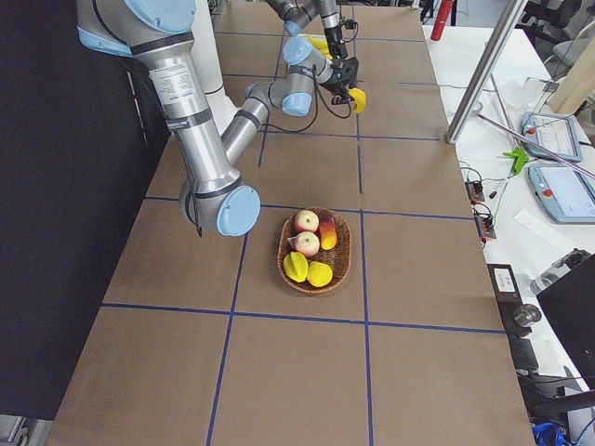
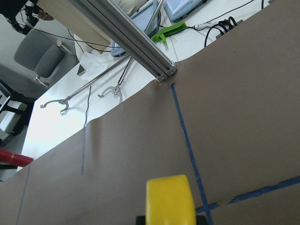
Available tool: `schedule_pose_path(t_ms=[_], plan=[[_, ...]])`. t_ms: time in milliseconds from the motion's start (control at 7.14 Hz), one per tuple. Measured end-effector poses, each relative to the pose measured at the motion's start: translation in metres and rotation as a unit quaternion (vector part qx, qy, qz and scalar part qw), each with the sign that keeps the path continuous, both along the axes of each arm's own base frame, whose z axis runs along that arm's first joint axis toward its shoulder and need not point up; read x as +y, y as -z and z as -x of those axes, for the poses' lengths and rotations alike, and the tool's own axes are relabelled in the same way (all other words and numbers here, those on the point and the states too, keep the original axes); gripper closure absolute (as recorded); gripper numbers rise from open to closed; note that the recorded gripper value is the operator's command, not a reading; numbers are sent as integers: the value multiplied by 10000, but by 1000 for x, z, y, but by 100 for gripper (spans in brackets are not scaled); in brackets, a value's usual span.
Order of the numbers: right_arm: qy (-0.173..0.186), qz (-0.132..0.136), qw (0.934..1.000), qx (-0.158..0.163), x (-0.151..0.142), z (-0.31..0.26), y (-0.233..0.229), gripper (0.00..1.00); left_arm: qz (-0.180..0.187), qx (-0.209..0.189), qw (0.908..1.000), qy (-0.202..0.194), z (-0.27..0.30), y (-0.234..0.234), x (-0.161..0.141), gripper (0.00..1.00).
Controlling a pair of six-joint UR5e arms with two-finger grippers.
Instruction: Transfer all bananas from basket to plate
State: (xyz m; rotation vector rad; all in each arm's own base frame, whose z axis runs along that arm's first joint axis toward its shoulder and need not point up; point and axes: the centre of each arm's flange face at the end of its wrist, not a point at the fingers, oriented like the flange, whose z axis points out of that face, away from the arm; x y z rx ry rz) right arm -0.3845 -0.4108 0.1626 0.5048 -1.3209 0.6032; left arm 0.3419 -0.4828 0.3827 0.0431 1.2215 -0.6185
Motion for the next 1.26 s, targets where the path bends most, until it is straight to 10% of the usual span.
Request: schedule_pose_path(t_ms=[840,1260], plan=[[-547,-316,9980,-4,62,56,19,100,1966,1767,9634,449,-77,170,-3,0],[-605,-341,9976,8,62,55,20,100,3041,2214,9235,745,-91,205,3,0]])
